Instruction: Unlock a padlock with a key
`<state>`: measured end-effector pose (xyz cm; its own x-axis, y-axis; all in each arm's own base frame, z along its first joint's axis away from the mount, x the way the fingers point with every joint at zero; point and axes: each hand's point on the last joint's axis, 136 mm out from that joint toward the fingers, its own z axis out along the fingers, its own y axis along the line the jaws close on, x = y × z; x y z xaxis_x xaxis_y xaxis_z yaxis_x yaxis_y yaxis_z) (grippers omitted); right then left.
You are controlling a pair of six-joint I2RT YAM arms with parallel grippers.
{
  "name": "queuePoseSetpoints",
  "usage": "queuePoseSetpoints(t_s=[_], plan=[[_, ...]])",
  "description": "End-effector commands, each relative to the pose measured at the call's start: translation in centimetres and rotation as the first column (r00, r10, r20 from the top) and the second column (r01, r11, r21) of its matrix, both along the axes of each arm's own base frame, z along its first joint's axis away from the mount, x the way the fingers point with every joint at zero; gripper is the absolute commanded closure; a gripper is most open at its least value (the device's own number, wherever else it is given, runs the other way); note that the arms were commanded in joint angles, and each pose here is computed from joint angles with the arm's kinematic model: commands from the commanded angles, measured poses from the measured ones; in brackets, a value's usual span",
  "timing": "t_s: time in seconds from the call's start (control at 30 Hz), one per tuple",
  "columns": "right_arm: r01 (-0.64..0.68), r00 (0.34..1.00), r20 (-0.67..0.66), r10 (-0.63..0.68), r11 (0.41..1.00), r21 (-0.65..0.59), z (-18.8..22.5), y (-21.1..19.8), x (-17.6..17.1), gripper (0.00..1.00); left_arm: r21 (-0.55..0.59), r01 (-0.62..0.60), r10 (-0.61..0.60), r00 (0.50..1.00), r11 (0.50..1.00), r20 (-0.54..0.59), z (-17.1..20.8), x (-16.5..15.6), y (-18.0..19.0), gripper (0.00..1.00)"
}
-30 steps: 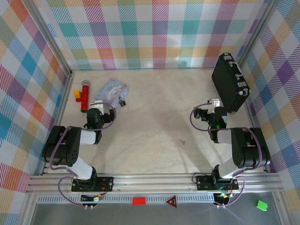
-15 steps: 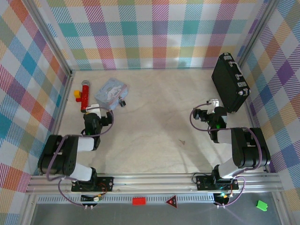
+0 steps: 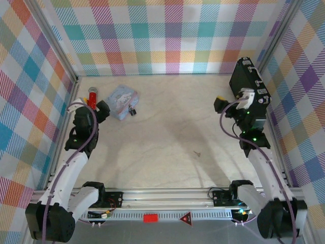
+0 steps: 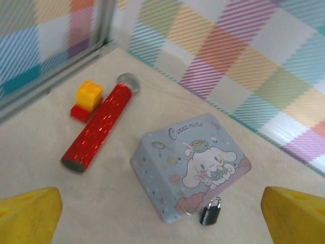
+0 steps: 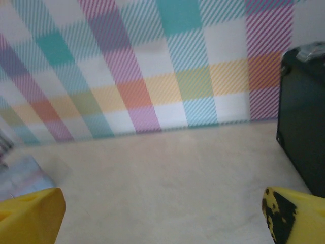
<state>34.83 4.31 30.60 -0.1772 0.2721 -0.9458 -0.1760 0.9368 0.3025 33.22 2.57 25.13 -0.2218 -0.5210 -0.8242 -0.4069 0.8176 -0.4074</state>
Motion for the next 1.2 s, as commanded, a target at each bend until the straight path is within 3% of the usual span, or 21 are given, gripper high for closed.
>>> queuePoseSetpoints(t_s=[0.0,0.1,0.2,0.3,0.4,0.5,0.6,0.8,1.17], plan=[[0.317,0.932,-0.261,-0.251,0.915,0.249,-2.2,-3.9,-2.5,0.01,-0.098,-0.031,0.006,0.968,0.995,-0.252,-3.2,-3.4,-0.5,0.00],[0.165,0.969,-0.220,-0.113,0.957,0.237,-0.5,-1.6,-2.9,0.01,-0.195,0.167,-0.212,0.948,0.966,-0.237,-2.5,-2.5,-4.2,0.00],[0.129,0.940,-0.341,-0.031,0.954,0.270,-1.8,-0.1,-3.2,0.01,-0.269,0.329,-0.380,0.910,0.905,-0.168,-2.0,-2.5,-7.6,0.00],[0.114,0.876,-0.480,0.040,0.951,0.288,-4.3,1.2,-4.0,0.01,-0.285,0.421,-0.473,0.868,0.861,-0.148,-2.7,-3.2,-10.3,0.00],[0.010,0.820,-0.558,0.130,0.971,0.240,-6.5,4.1,-5.6,0.01,-0.266,0.487,-0.541,0.820,0.832,-0.187,-4.4,-4.0,-12.9,0.00],[-0.036,0.762,-0.641,0.088,0.995,0.094,-9.2,5.8,-7.4,0.01,-0.227,0.567,-0.609,0.762,0.792,-0.221,-6.4,-5.0,-15.7,0.00],[-0.042,0.656,-0.752,0.066,0.998,0.051,-12.6,7.0,-9.3,0.00,-0.187,0.674,-0.698,0.668,0.715,-0.259,-8.1,-6.6,-19.0,0.00],[-0.017,0.482,-0.876,0.034,0.999,0.029,-18.6,8.9,-12.9,0.07,-0.130,0.739,-0.734,0.601,0.661,-0.317,-11.6,-8.9,-20.7,0.00],[0.038,0.291,-0.955,-0.054,0.998,-0.045,-24.7,9.7,-14.6,0.34,-0.069,0.757,-0.738,0.607,0.650,-0.295,-13.6,-8.2,-20.8,0.00]])
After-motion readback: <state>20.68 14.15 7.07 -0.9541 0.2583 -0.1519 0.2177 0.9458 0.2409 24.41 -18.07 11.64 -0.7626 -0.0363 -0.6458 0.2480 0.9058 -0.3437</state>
